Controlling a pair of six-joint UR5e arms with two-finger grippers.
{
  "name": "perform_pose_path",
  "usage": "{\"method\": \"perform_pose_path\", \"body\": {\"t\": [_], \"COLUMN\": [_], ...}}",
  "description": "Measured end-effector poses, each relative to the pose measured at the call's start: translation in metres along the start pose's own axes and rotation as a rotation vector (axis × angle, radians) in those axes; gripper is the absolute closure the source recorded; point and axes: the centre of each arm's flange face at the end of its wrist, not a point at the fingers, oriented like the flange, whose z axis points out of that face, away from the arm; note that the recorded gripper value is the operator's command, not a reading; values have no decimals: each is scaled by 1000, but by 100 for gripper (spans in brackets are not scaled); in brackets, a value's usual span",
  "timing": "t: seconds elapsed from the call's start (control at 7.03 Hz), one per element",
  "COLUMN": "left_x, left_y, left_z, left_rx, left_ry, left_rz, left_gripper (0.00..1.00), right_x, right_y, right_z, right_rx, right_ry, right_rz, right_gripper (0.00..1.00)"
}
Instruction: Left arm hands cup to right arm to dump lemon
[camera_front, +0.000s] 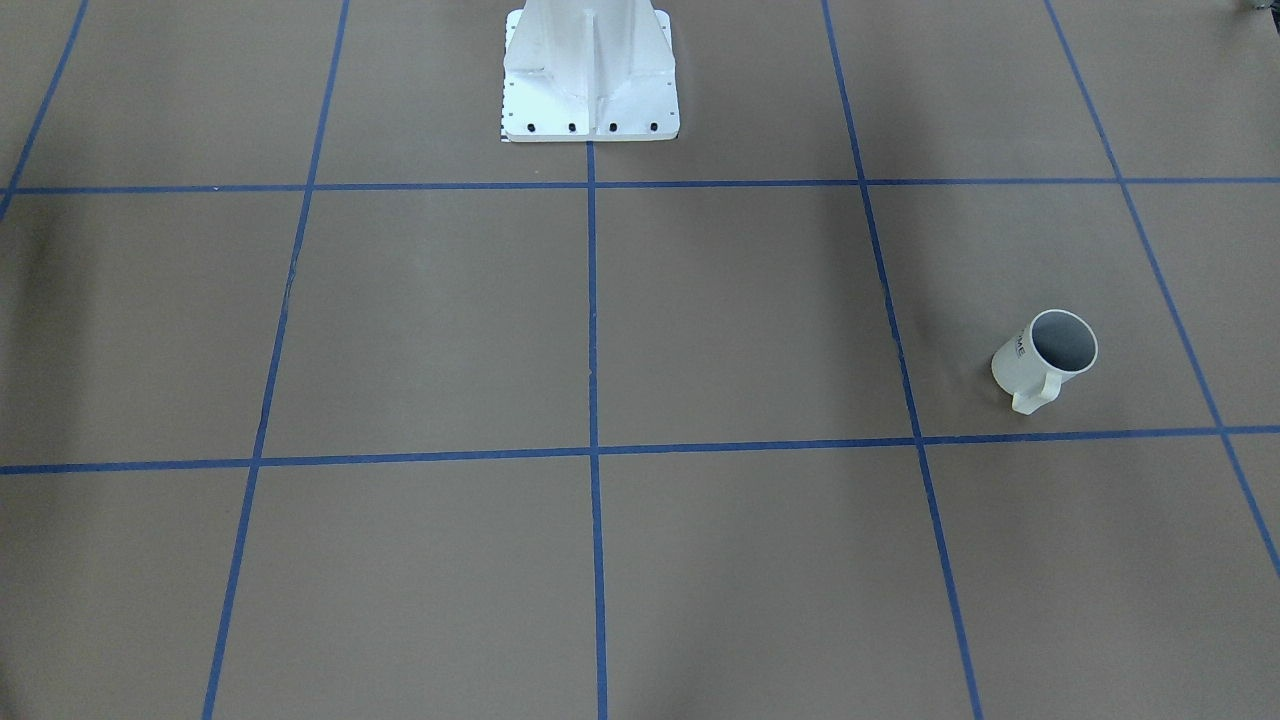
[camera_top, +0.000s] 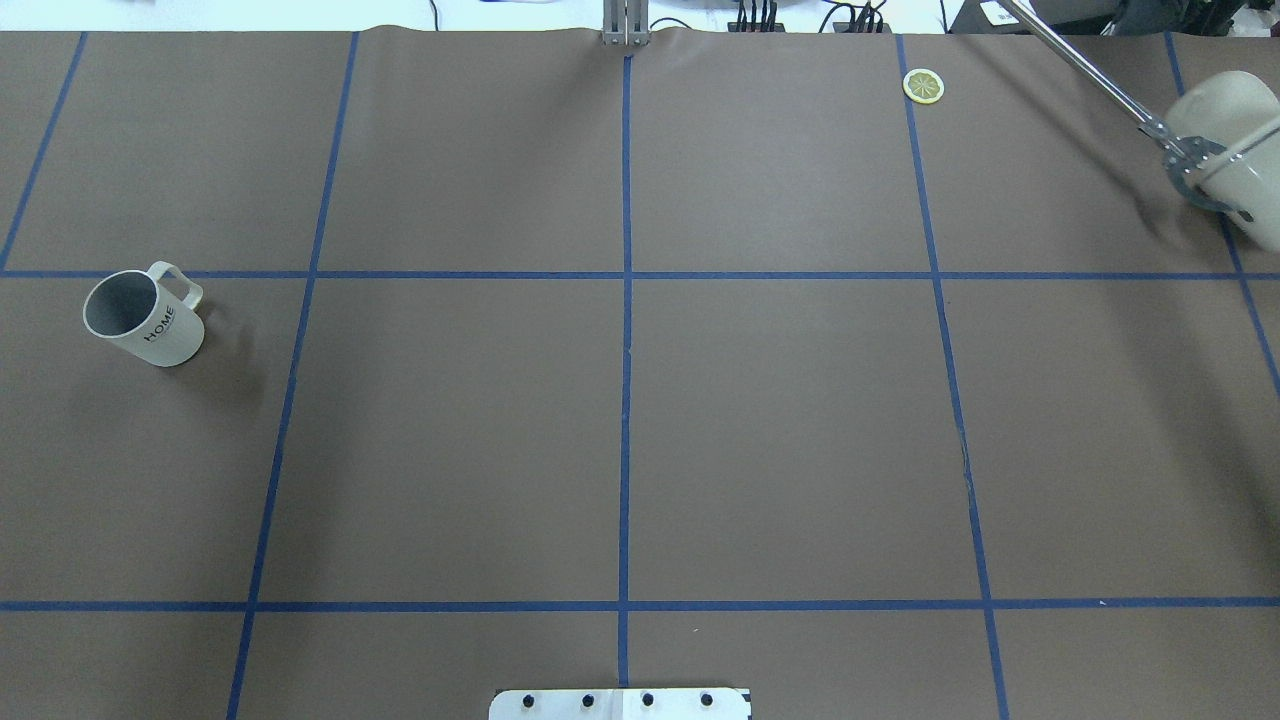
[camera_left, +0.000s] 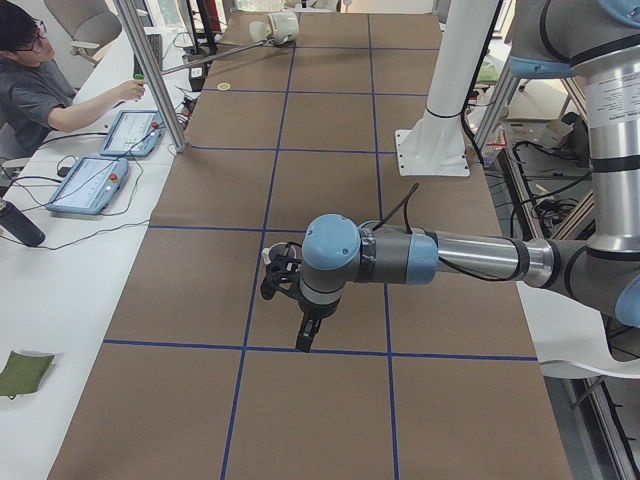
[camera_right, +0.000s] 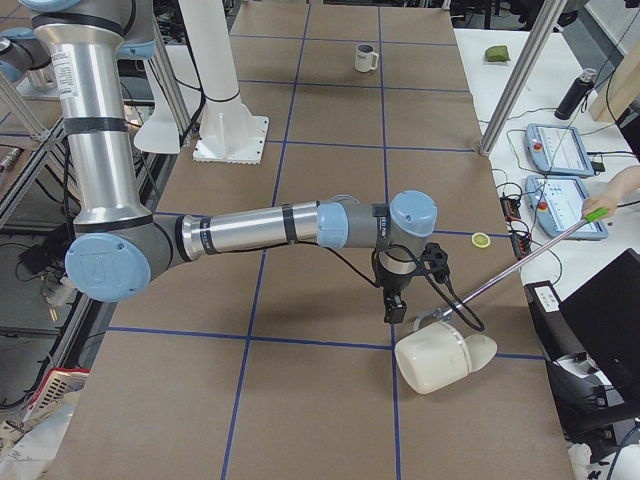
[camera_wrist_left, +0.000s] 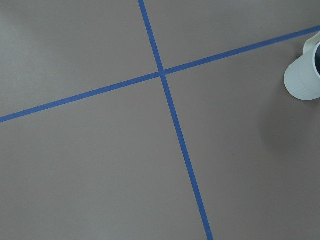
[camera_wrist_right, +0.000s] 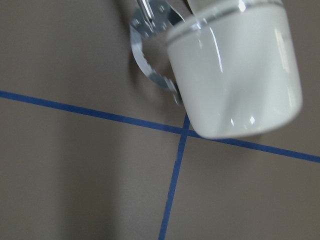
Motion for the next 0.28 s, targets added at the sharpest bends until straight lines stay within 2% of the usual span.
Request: {"method": "perform_pose_path", "body": {"t": [0.28], "left_x": [0], "left_y": [0], "left_z": [0], "left_rx": [0], "left_ry": [0], "left_rz": [0], "left_gripper": [0], "right_x": [0], "right_y": [0], "right_z": [-1], "right_rx": [1], "right_ry": [0], "right_rz": [0], "right_gripper": [0]}}
